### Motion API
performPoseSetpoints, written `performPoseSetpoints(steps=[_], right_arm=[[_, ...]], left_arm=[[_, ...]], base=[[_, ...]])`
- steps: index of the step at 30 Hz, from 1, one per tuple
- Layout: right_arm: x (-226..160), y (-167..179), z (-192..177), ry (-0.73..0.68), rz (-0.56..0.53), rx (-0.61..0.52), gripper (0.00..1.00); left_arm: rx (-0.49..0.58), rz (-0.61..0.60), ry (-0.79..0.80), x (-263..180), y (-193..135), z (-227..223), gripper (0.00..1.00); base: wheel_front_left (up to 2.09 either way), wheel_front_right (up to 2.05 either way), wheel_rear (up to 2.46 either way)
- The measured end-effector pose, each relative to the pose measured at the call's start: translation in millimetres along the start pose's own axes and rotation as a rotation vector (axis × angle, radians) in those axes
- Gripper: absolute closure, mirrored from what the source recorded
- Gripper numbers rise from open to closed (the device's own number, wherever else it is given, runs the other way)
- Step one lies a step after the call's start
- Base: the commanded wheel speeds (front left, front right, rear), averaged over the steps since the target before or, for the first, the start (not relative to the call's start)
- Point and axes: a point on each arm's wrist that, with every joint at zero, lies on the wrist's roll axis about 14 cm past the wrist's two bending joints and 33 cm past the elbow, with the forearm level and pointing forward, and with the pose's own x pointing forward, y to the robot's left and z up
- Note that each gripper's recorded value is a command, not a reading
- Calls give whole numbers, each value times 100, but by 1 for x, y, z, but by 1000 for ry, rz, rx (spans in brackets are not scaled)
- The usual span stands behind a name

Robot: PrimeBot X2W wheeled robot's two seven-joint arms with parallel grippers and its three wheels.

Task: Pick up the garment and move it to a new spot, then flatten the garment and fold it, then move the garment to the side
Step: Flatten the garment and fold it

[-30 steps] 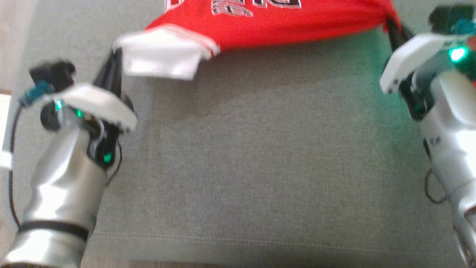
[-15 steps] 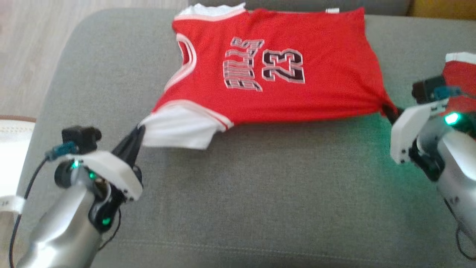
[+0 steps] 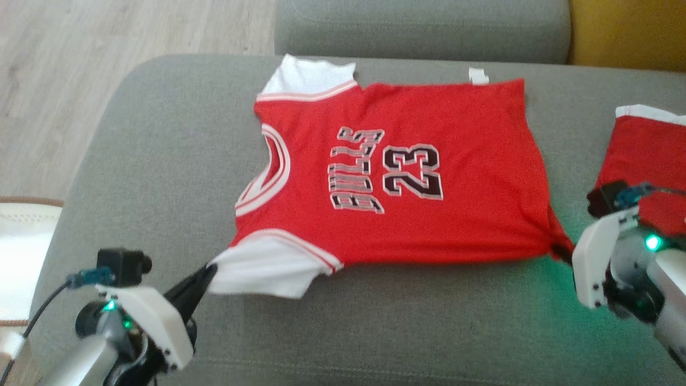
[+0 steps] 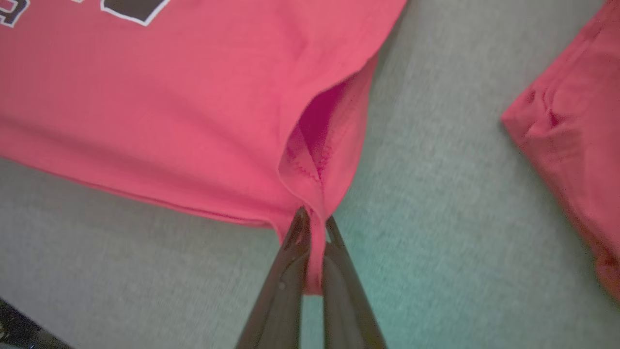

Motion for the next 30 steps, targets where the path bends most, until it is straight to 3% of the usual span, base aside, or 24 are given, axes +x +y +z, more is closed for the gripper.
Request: performPoseSetpoints(steps=[9,24,30], right_arm=[[-19,17,-65,254,89,75,100],[-2,4,-2,190,82,91,100],[14,2,10,233,74,117,100]], left_arm=[[9,-17,105,-35,-8,-19,100],[134,17,48,8,8,39,100],[183,20,71,37,20,49,100]], base=[[0,0,0],[0,0,0],[0,0,0]])
